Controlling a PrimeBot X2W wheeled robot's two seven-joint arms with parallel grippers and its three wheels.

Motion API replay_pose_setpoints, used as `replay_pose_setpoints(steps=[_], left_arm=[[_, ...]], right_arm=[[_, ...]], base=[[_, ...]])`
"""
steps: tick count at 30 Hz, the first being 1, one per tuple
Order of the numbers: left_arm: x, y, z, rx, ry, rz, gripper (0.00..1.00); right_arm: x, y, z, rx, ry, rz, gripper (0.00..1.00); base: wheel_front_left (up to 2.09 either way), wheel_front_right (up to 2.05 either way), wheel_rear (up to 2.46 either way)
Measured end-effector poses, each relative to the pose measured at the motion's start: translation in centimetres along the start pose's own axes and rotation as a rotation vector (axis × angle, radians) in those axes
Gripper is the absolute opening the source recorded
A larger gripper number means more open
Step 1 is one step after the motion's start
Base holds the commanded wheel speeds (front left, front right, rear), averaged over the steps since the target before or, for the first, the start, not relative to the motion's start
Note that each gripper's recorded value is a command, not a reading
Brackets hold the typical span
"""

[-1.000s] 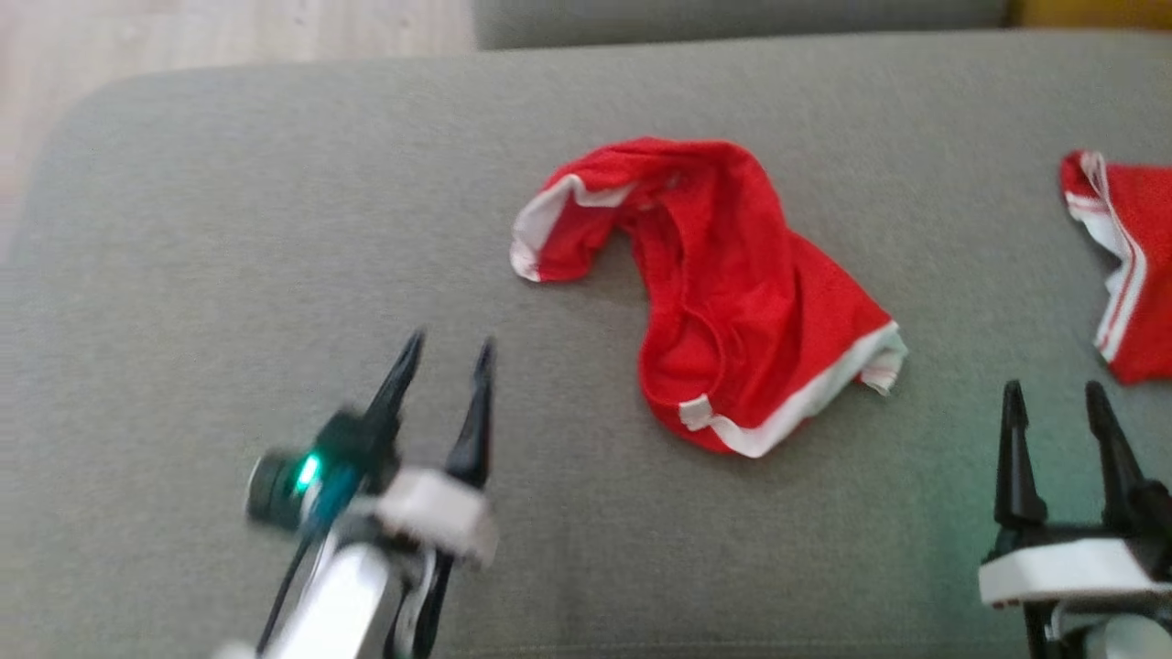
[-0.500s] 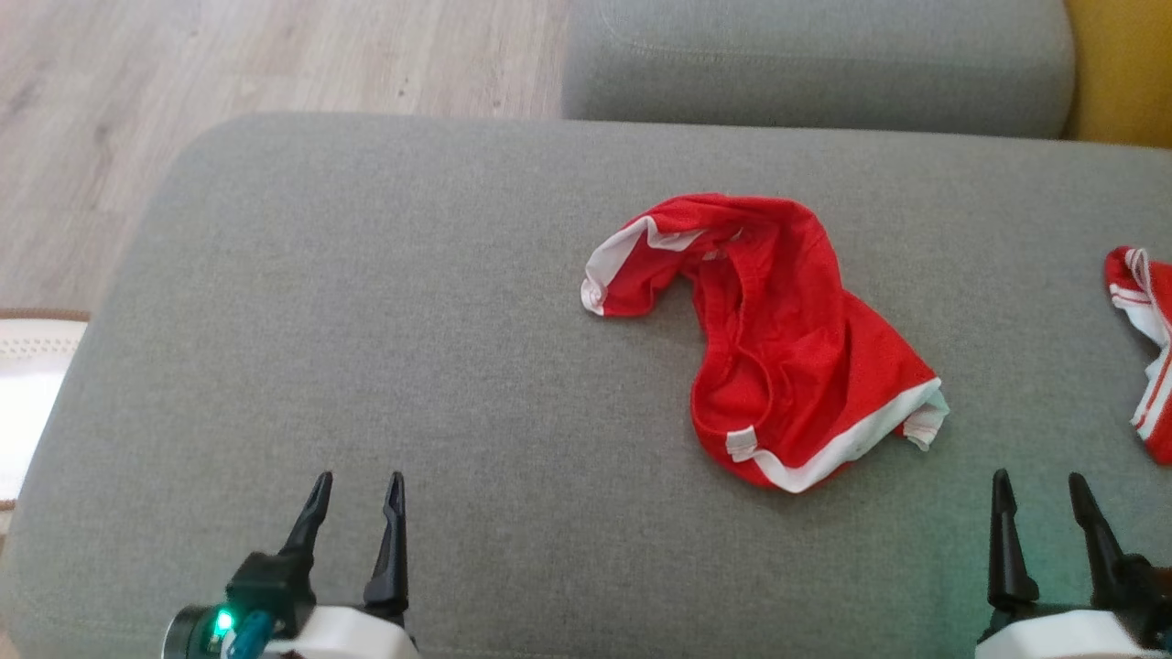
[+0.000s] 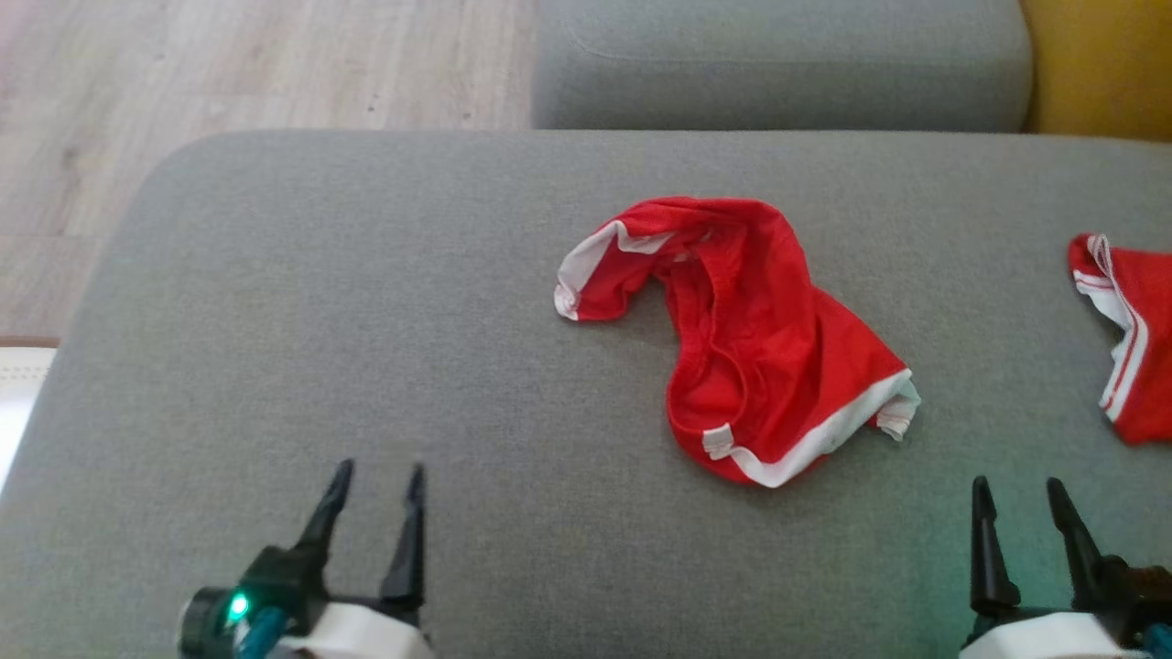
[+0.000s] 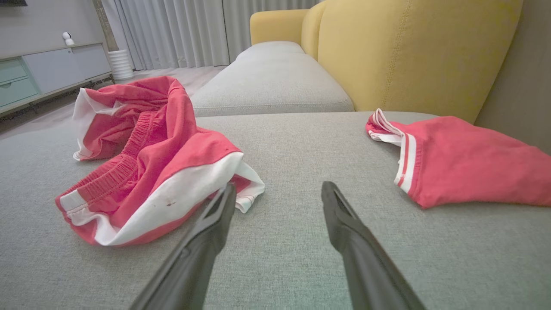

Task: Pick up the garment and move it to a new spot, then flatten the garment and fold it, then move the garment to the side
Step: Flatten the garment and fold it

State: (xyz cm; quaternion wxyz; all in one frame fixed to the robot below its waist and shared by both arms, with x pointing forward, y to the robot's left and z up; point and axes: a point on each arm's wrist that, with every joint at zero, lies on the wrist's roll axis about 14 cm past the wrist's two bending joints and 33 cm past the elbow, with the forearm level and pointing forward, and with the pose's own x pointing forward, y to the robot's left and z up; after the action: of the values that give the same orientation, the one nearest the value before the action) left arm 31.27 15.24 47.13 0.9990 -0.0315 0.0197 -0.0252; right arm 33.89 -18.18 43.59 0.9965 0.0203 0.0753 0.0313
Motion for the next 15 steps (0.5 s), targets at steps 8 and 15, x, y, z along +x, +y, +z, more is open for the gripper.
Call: replay_pose_setpoints(steps=[8, 15], left_arm=[[4.2, -11.0, 1.6, 0.021, -0.047, -0.399, 1.0], [4.9, -18.6, -2.4, 0.054, 0.14, -0.666, 1.0]], right_arm=[[-0.4, -0.8, -0.2, 0.012, 0.003, -0.033, 1.0], [-1.1, -2.3, -0.4, 0.037, 0.005, -0.092, 1.0]], base=[[0.0, 0.0, 0.0], [0.0, 0.0, 0.0]])
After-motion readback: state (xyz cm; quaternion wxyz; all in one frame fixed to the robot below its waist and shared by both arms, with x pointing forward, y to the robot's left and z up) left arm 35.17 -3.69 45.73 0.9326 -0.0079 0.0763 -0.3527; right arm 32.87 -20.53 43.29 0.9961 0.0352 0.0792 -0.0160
